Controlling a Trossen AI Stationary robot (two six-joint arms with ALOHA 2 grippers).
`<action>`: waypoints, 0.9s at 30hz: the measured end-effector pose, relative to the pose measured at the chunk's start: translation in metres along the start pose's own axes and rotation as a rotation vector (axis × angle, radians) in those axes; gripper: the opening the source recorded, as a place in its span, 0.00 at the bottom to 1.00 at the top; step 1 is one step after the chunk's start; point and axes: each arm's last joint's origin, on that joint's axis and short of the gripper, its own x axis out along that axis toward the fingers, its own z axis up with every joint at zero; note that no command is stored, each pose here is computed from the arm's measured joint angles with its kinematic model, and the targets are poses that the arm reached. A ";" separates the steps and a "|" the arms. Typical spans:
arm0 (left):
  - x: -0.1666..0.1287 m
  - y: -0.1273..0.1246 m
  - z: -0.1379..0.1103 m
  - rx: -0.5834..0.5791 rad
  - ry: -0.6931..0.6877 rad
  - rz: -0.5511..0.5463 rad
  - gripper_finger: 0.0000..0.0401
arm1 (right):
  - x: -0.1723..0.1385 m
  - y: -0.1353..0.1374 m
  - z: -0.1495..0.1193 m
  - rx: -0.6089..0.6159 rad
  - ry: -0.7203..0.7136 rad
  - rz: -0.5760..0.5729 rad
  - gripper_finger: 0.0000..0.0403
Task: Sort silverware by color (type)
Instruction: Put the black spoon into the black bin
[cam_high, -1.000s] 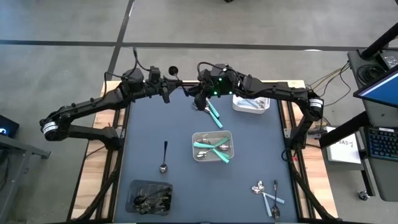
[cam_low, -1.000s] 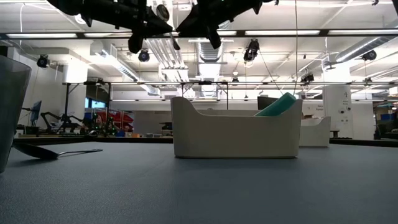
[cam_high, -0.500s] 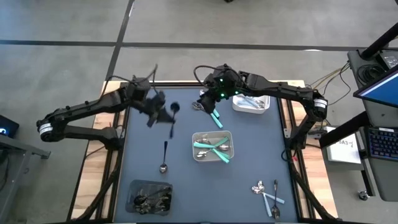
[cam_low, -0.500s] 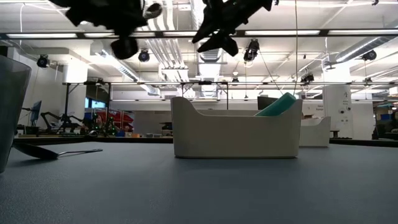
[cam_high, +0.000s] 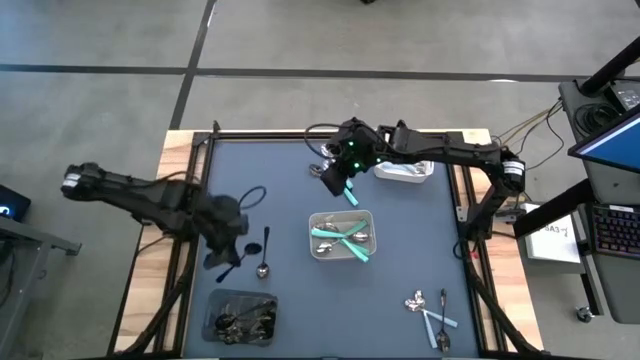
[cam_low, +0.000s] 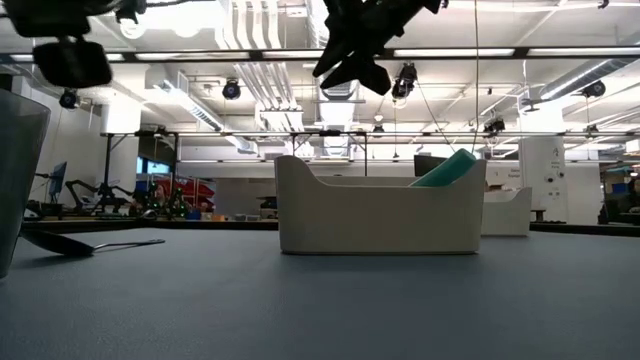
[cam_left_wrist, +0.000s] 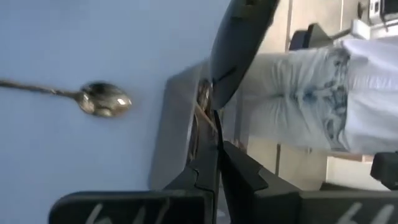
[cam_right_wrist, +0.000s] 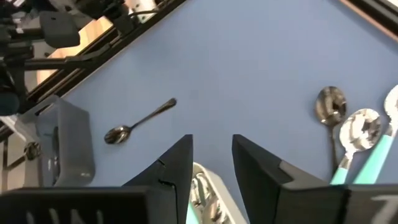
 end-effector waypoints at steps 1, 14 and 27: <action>0.002 -0.003 -0.003 0.007 0.015 0.001 0.00 | 0.000 0.002 -0.001 -0.004 0.002 0.003 0.25; 0.076 -0.030 -0.020 -0.210 0.171 0.016 0.00 | 0.005 0.027 -0.031 -0.039 0.191 -0.006 0.20; 0.137 -0.072 -0.012 -0.313 0.259 0.162 0.10 | -0.009 0.053 -0.057 -0.114 0.327 0.003 0.20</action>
